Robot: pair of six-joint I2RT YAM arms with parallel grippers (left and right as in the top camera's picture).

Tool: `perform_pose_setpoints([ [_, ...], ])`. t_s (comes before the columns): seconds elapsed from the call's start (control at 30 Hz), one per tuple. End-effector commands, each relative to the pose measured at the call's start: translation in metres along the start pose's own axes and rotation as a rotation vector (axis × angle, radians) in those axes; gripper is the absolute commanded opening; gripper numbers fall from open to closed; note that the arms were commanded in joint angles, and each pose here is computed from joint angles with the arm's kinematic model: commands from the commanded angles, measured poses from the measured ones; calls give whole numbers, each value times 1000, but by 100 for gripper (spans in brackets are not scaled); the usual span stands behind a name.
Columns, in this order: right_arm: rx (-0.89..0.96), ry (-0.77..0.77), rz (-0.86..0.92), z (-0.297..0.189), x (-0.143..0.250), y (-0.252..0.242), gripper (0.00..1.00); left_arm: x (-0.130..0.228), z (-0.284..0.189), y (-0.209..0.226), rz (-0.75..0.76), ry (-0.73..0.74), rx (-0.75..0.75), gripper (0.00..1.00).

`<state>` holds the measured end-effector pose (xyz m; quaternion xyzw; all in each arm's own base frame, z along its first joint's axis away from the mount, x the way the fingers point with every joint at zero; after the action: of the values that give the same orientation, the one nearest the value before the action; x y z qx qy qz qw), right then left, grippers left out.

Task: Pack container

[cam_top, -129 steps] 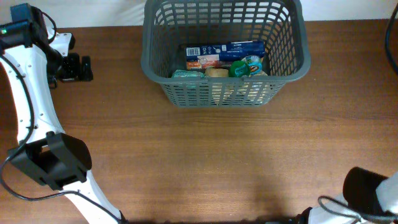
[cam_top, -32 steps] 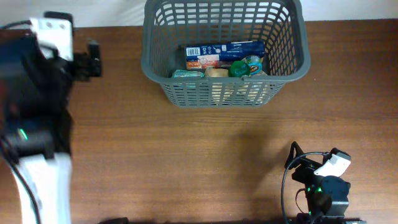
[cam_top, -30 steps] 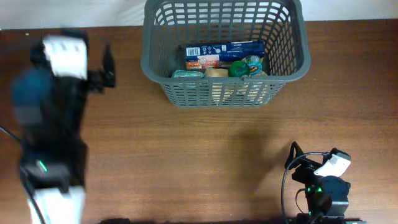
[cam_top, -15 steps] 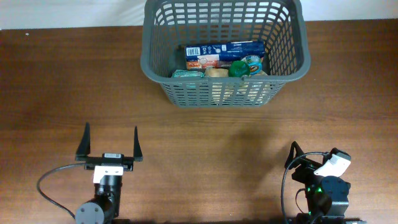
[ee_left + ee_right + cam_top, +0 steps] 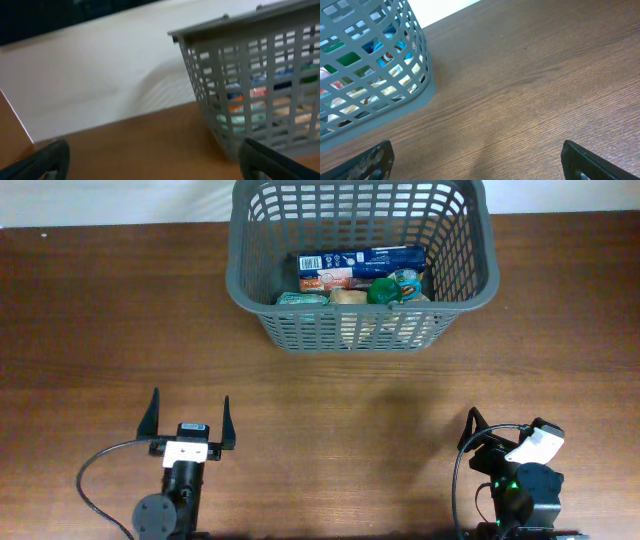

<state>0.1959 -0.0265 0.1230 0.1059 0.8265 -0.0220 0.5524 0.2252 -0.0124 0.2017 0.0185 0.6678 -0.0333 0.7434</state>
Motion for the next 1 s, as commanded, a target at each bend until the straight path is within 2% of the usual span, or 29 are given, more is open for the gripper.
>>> perform_pose_setpoints([
  [0.0,-4,1,5,1,2,1,99,19,-1,1,-3,76,-5,99],
  [0.07,-4,1,5,1,2,1,99,44,-4,1,-8,190,-11,99],
  [0.97,-4,1,5,1,2,1,99,44,-4,2,-8,191,-15,99],
])
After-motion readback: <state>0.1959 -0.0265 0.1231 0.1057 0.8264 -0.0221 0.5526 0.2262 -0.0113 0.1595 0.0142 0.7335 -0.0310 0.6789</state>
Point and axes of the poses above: each gripper's point midway between its finger pads, its own z axis out along the fingers, its own y axis along the line the jaws close on, x = y × z, the point moved 2 cm from there along -z, back along the fingers, and after that the axes turned 15 degrees about -z, right-handed, at the moved point
